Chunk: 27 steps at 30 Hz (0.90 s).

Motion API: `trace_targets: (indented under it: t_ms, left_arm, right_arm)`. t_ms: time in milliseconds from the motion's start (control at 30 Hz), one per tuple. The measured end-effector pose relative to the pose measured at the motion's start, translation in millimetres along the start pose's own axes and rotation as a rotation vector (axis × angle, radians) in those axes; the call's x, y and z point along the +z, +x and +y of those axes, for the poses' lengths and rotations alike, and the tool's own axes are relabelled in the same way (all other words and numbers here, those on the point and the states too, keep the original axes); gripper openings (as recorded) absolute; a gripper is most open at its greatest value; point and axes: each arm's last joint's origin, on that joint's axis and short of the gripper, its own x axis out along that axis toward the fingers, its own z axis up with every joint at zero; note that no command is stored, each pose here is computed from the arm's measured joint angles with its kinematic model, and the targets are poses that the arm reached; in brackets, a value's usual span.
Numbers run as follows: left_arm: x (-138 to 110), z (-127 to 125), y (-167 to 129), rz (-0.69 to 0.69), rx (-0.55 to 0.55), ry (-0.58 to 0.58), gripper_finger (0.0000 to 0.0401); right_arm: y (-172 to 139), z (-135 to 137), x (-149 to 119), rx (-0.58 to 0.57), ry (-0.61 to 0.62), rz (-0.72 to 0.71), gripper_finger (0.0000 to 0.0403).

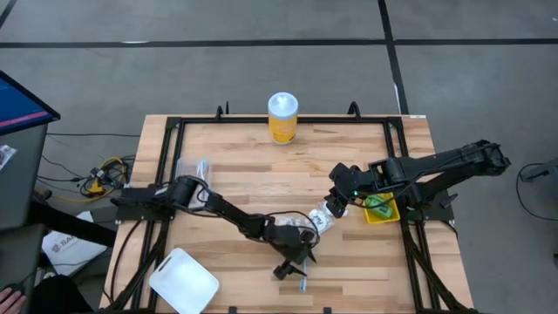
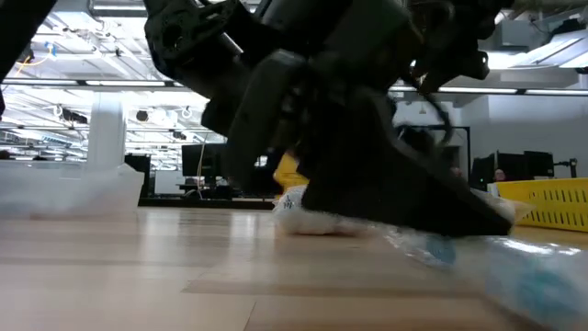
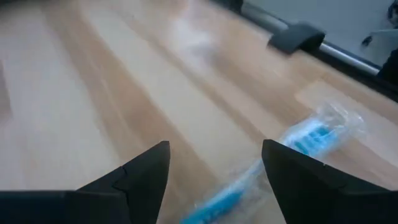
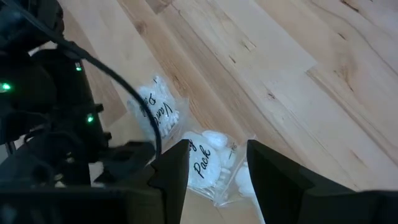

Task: Pick & Place Travel size toiletries
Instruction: Put the blue toothbrush into the transparent bin

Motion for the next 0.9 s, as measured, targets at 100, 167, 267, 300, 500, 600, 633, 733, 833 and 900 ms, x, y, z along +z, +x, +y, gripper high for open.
trace_targets:
  t_ms: [100,167,267,300,500,600,633,733,833,900]
  left_arm:
    - [-1,-1,-6,0.094,-0.006,-0.12,0.025]
    - [2,-5,-12,0.158,-0.015,-0.187,0.025]
    - [11,-13,-28,0.276,0.007,-0.252,0.025]
    - [15,-17,-35,0.32,0.032,-0.273,0.025]
    - [48,-35,-82,0.426,0.231,-0.239,0.025]
    - [46,-41,-102,0.479,0.238,-0.245,0.025]
    - [47,-43,-110,0.475,0.24,-0.254,0.025]
    - [61,-45,-133,0.401,0.258,-0.28,0.025]
    - [79,-48,-149,0.275,0.214,-0.051,0.025]
    - [88,-50,-153,0.185,0.159,0.168,0.025]
  right_arm:
    - [0,0,0,0.0,-0.006,0.0,0.0154]
    - [0,0,0,0.0,-0.015,0.0,0.0154]
    - [0,0,0,0.0,-0.025,0.0,0.0154]
    - [0,0,0,0.0,-0.028,0.0,0.0154]
    - [0,0,0,-0.001,-0.033,-0.001,0.0154]
    - [0,0,0,0.0,-0.033,-0.001,0.0154]
    - [0,0,0,0.0,-0.033,-0.001,0.0154]
    - [0,0,0,0.0,-0.033,-0.001,0.0154]
    - [0,0,0,0.0,-0.034,-0.001,0.0154]
    - [0,0,0,0.001,-0.038,-0.002,0.0154]
